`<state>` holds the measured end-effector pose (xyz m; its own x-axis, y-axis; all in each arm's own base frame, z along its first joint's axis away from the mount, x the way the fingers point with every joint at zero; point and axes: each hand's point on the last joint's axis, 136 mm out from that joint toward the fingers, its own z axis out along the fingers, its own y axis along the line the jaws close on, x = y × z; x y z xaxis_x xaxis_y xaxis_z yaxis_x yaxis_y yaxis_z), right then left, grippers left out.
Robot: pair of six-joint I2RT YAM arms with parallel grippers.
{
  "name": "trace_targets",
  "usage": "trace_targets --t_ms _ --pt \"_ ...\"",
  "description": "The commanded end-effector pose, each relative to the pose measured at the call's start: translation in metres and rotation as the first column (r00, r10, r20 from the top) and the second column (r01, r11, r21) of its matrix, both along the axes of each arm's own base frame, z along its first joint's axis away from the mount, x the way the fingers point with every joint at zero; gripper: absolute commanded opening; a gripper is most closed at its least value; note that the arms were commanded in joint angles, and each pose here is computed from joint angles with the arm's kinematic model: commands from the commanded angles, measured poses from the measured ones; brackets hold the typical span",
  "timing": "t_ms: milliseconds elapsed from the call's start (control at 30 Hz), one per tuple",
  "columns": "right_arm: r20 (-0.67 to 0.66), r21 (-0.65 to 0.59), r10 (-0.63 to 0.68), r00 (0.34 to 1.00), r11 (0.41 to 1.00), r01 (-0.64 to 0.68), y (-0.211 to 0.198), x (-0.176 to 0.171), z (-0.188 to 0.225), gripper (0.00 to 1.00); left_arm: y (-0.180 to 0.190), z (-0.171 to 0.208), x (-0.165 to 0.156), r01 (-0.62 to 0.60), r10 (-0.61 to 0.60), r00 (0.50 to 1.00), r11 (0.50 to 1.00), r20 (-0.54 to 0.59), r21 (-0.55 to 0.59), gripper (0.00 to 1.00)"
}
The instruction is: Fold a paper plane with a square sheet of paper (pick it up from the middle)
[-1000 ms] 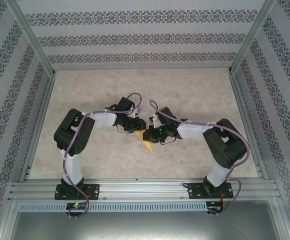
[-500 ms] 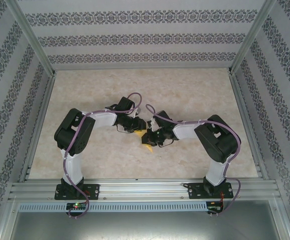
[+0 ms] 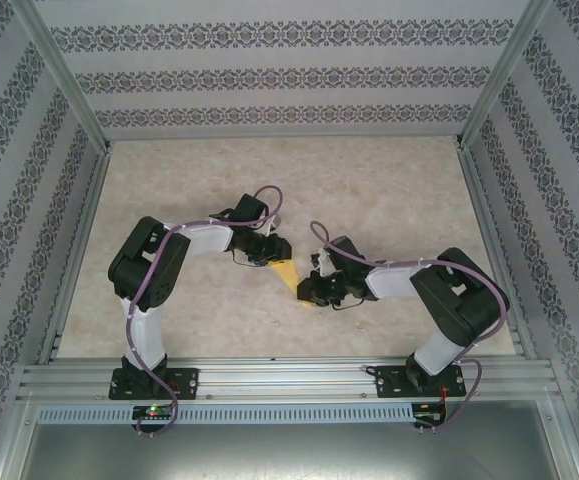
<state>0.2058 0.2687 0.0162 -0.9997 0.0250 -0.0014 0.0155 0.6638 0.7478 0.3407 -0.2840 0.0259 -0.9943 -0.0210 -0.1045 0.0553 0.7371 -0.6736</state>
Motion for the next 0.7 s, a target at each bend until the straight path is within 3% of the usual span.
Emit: trace_targets --t_ms 0,167,367,567,667 --pt "-0.117 -0.143 -0.044 0.992 0.989 0.027 -0.032 -0.032 -0.027 0.16 0.028 -0.040 -0.006 -0.043 0.051 0.997 0.991 -0.058 0.129 0.35" --pt "-0.028 -0.130 -0.046 0.999 0.991 0.042 -0.027 -0.017 -0.006 0.16 0.027 -0.037 -0.006 -0.047 0.053 0.998 0.992 -0.046 0.115 0.35" --pt "0.245 -0.095 -0.065 0.967 0.991 0.091 -0.010 0.018 0.055 0.19 0.028 -0.040 -0.010 -0.044 0.049 0.998 0.993 -0.041 0.110 0.36" --pt "0.497 -0.072 -0.119 0.859 0.981 0.177 -0.024 0.037 0.109 0.31 0.025 -0.049 -0.014 -0.019 0.023 0.999 0.995 -0.045 0.093 0.37" --pt "0.533 -0.063 -0.193 0.824 0.962 0.266 -0.044 0.043 0.126 0.50 0.023 -0.053 -0.015 -0.011 0.015 0.999 0.996 -0.043 0.088 0.37"
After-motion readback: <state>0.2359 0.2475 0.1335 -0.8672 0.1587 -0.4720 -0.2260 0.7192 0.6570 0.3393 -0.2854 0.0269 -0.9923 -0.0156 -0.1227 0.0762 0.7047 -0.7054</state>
